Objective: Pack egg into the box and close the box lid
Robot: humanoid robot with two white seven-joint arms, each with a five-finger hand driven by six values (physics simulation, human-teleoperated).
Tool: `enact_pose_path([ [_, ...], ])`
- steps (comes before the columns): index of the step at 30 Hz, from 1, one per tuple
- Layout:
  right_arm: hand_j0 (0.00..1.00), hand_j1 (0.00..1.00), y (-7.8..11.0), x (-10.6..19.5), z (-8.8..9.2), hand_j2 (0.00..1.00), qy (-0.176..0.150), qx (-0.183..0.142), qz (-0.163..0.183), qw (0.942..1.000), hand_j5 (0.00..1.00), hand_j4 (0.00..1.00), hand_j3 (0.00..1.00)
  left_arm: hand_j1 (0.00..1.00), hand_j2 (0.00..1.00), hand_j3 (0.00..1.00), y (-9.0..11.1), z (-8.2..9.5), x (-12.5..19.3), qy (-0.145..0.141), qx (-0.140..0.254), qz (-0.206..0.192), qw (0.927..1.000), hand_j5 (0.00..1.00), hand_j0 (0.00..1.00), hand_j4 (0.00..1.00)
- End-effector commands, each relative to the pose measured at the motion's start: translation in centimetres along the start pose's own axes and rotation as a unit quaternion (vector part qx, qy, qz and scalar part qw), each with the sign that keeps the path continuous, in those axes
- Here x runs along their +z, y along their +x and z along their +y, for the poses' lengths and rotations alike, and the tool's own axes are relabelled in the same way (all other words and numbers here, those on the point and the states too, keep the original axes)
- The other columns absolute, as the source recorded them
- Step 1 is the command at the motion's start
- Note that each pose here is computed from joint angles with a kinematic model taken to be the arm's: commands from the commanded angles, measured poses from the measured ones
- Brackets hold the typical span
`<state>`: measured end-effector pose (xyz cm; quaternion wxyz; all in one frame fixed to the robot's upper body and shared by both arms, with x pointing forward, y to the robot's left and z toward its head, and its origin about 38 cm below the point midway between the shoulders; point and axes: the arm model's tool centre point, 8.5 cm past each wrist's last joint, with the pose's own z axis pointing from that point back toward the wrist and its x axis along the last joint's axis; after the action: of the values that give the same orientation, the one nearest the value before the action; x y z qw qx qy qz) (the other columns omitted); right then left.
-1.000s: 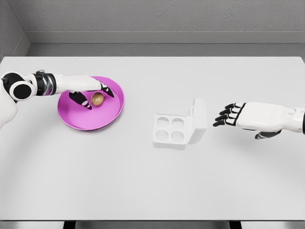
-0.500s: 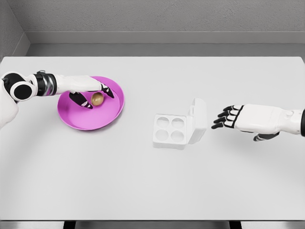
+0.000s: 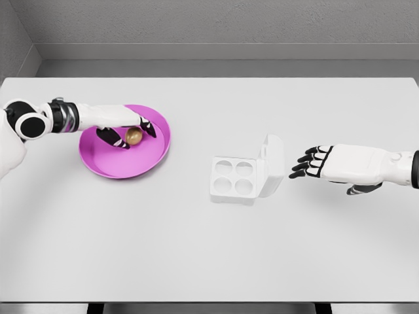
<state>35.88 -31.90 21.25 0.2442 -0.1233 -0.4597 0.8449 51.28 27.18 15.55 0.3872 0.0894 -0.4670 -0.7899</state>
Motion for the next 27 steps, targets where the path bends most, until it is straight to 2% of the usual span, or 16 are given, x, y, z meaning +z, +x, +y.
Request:
enact_pose_path([
  [1, 1.0, 1.0, 0.0, 0.1, 0.0, 1.0, -0.001, -0.002, 0.001, 1.0, 1.0, 1.0, 1.0, 0.71, 0.71, 0.71, 0.0, 0.1, 0.0, 0.003, 0.002, -0.001, 1.0, 0.71, 0.71, 0.71],
  [5, 1.0, 1.0, 0.0, 0.0, 0.0, 1.0, 0.0, -0.002, 0.0, 1.0, 1.0, 1.0, 1.0, 0.64, 0.64, 0.64, 0.1, 0.1, 0.0, 0.002, 0.002, -0.001, 1.0, 0.64, 0.64, 0.64],
  [8, 1.0, 1.0, 0.1, -0.1, 0.1, 1.0, 0.001, -0.003, -0.002, 1.0, 1.0, 1.0, 1.0, 0.54, 0.54, 0.54, 0.5, 0.1, -0.2, -0.002, -0.004, -0.006, 1.0, 0.54, 0.54, 0.54],
  [14, 1.0, 1.0, 0.1, -0.1, 0.2, 1.0, 0.001, -0.004, -0.002, 1.0, 1.0, 1.0, 1.0, 0.46, 0.46, 0.46, 0.5, 0.0, -0.2, -0.004, -0.005, -0.006, 1.0, 0.46, 0.46, 0.46],
  [22, 1.0, 1.0, 0.1, -0.1, 0.1, 1.0, 0.0, -0.003, -0.002, 1.0, 1.0, 1.0, 1.0, 0.41, 0.41, 0.41, 0.3, 0.4, 0.2, -0.001, -0.009, -0.004, 1.0, 0.41, 0.41, 0.41],
  [27, 1.0, 1.0, 0.1, -0.2, 0.1, 1.0, 0.001, -0.003, -0.003, 1.0, 1.0, 1.0, 1.0, 0.38, 0.38, 0.38, 3.1, 2.7, 0.8, 0.019, -0.058, -0.039, 0.9974, 0.38, 0.38, 0.38],
])
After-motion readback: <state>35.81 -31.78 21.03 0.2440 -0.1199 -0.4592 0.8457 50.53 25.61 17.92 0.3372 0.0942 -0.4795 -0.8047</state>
